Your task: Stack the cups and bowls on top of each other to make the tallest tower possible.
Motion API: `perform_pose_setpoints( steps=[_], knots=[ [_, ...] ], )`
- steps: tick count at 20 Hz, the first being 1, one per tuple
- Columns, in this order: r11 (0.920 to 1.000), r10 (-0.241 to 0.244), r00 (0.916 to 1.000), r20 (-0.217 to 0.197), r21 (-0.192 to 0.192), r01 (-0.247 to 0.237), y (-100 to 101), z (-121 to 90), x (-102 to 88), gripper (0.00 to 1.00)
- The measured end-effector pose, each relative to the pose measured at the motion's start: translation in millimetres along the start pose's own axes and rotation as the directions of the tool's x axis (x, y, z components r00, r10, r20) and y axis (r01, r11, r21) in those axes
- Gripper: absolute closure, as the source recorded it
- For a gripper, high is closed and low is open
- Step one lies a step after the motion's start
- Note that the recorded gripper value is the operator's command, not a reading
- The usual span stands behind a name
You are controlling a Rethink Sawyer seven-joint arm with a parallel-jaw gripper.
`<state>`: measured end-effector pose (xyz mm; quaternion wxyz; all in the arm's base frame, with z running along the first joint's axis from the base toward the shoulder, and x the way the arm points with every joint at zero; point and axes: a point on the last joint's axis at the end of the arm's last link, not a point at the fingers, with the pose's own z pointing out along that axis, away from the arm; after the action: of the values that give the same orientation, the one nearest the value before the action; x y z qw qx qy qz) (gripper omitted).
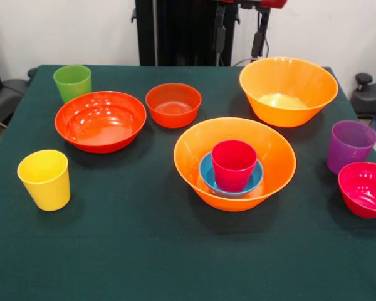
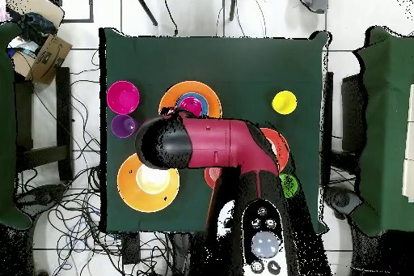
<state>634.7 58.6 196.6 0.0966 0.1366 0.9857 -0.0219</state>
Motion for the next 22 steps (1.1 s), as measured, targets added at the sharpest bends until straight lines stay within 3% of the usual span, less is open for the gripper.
perform_pose_setpoints(
  steps=[7, 12, 13, 17, 20, 22],
  knots=[
    [0.9993, 0.034, 0.9994, -0.005, -0.013, -0.034, -3, -15, -9.2, 0.0],
    [0.9993, 0.033, 0.999, -0.029, -0.014, -0.033, 33, -20, -1.9, 0.0],
    [0.9986, 0.048, 0.9984, -0.031, -0.021, -0.049, 55, -18, 0.9, 0.0],
    [0.9942, 0.101, 0.9943, -0.035, -0.033, -0.102, 93, -13, 5.4, 0.0],
    [0.9847, 0.168, 0.985, -0.041, -0.041, -0.169, 126, -6, 9.8, 0.0],
    [0.9743, 0.221, 0.9744, -0.043, -0.038, -0.222, 146, 2, 13.0, 0.0]
  ],
)
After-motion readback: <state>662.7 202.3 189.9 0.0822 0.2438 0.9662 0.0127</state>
